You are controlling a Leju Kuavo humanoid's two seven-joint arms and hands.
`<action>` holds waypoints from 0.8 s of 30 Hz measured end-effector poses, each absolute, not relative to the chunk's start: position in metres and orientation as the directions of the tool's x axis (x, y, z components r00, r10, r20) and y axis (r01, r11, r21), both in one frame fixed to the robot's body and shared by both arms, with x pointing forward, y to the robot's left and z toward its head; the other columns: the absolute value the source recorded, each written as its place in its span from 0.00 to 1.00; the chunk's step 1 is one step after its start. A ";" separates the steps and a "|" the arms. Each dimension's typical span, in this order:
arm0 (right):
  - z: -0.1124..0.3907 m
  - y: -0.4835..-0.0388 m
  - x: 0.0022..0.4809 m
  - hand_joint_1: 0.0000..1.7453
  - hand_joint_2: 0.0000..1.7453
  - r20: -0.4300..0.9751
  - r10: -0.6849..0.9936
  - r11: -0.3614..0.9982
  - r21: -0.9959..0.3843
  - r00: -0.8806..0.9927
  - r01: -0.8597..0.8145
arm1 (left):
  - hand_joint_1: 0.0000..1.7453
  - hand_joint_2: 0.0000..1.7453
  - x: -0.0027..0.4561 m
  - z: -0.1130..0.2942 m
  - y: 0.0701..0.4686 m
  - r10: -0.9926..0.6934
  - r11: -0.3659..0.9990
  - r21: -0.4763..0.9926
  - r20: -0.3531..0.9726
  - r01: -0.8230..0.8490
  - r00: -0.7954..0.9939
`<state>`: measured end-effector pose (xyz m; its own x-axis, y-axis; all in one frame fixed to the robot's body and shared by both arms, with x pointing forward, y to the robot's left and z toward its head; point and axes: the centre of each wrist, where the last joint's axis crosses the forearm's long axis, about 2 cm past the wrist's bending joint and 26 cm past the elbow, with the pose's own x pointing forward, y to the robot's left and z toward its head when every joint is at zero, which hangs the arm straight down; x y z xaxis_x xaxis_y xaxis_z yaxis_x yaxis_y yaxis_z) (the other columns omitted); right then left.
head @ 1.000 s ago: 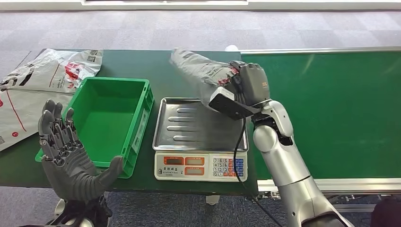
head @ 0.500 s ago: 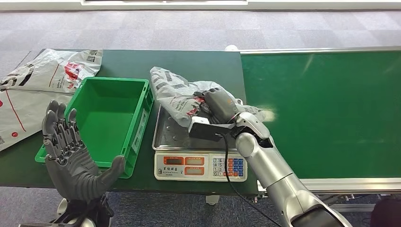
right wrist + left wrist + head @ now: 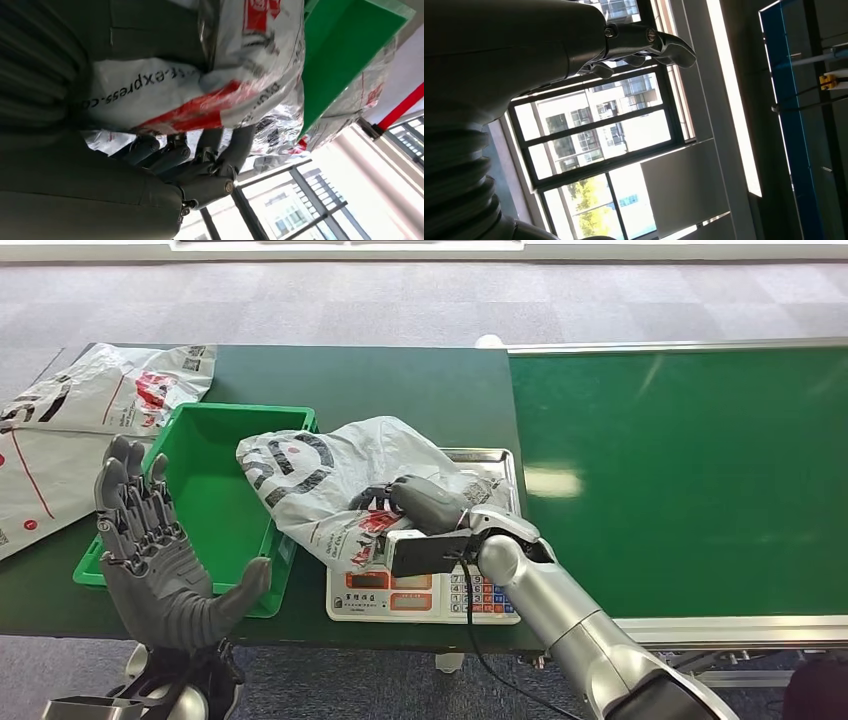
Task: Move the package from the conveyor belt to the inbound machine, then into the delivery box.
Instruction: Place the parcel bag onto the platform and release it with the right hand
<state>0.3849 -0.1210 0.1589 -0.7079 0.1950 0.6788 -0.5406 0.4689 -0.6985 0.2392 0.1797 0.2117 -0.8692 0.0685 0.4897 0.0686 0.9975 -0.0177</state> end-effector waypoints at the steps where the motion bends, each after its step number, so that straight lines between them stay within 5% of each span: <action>1: 0.160 -0.120 0.386 0.00 0.00 0.708 0.174 0.488 -0.666 -0.684 -0.565 | 0.00 1.00 0.239 0.212 0.179 0.065 0.998 -0.016 0.488 0.066 -0.870; 24: 0.165 -0.122 0.395 0.00 0.00 0.772 0.116 0.534 -0.580 -0.626 -0.616 | 0.00 1.00 0.239 0.213 0.179 0.058 0.998 -0.011 0.484 0.060 -0.873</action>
